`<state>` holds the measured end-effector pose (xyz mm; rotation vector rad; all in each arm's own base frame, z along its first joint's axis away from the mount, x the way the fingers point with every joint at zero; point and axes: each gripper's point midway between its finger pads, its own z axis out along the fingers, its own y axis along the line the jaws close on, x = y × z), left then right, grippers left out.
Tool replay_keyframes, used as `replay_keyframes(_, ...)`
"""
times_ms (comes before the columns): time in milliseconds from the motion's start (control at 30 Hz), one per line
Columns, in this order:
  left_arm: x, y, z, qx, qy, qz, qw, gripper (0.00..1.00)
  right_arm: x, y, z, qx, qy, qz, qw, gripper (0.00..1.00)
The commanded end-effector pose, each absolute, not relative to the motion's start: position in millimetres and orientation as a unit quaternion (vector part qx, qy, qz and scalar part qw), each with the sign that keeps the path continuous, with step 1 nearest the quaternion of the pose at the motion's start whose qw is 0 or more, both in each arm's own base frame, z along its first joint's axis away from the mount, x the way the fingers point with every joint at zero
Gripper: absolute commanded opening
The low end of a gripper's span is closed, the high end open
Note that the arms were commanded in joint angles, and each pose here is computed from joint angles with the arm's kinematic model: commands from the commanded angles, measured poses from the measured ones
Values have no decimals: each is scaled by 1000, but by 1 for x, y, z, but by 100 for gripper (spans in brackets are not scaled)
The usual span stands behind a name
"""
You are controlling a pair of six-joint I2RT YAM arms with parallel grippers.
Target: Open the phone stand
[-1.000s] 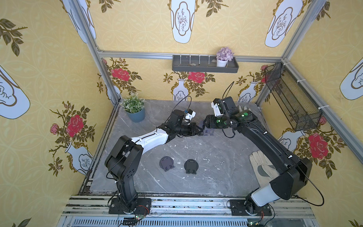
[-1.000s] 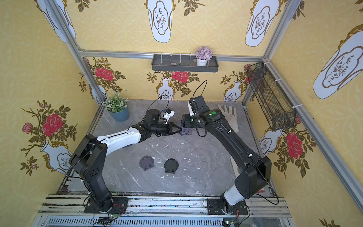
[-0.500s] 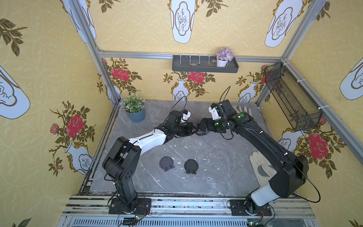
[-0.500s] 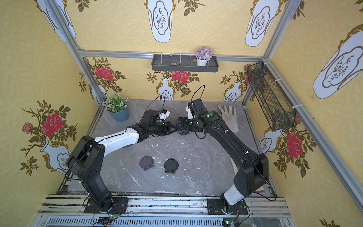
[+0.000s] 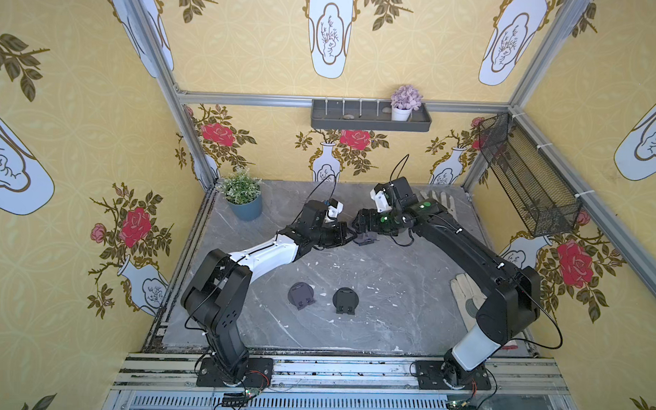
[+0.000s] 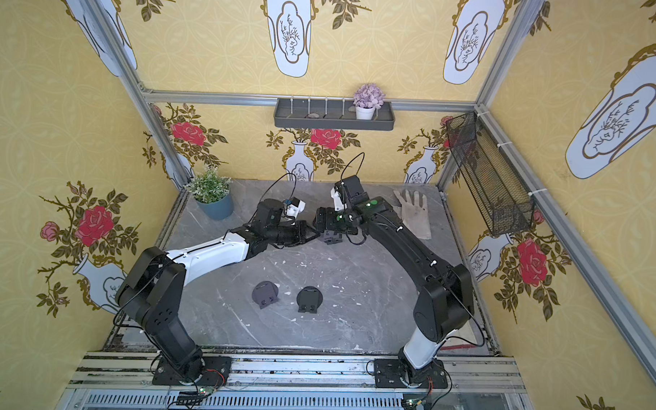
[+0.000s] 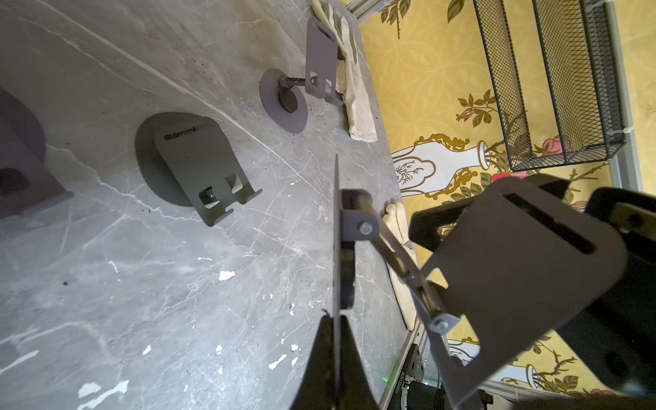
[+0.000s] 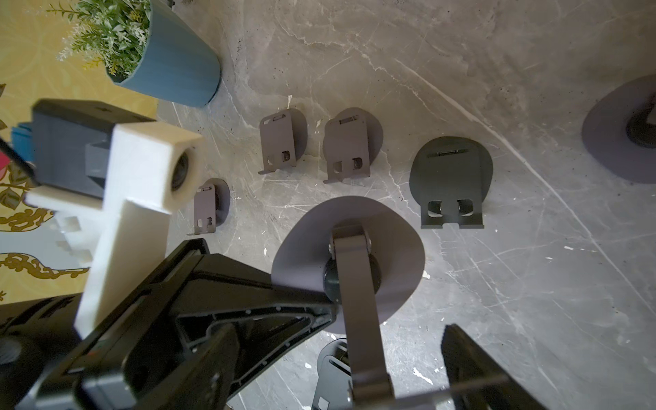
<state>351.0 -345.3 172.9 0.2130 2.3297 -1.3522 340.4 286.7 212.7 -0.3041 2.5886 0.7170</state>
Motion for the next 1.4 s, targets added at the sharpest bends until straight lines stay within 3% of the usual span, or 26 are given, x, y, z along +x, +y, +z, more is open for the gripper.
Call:
replay_keyframes(0, 351, -349, 182, 92, 830, -501, 229, 0, 344, 293, 217, -118, 927, 271, 231, 81)
replay_keyframes(233, 353, -352, 185, 97, 826, -507, 228, 0, 346, 292, 216, -118, 928, 264, 235, 54)
replay_keyframes(400, 354, -355, 186, 101, 825, -509, 226, 4, 349, 289, 215, -116, 930, 254, 238, 50)
replay_keyframes(433, 355, -355, 186, 102, 826, -506, 226, 14, 350, 288, 214, -114, 931, 251, 238, 50)
replay_keyframes(533, 357, -352, 185, 105, 834, -490, 230, 70, 352, 280, 212, -108, 935, 242, 237, 50)
replay_keyframes(600, 358, -350, 183, 104, 840, -480, 230, 100, 355, 273, 210, -100, 936, 240, 236, 50)
replay_keyframes(1367, 343, -337, 161, 133, 856, -446, 225, 99, 382, 148, 152, 32, 980, 87, 177, 51)
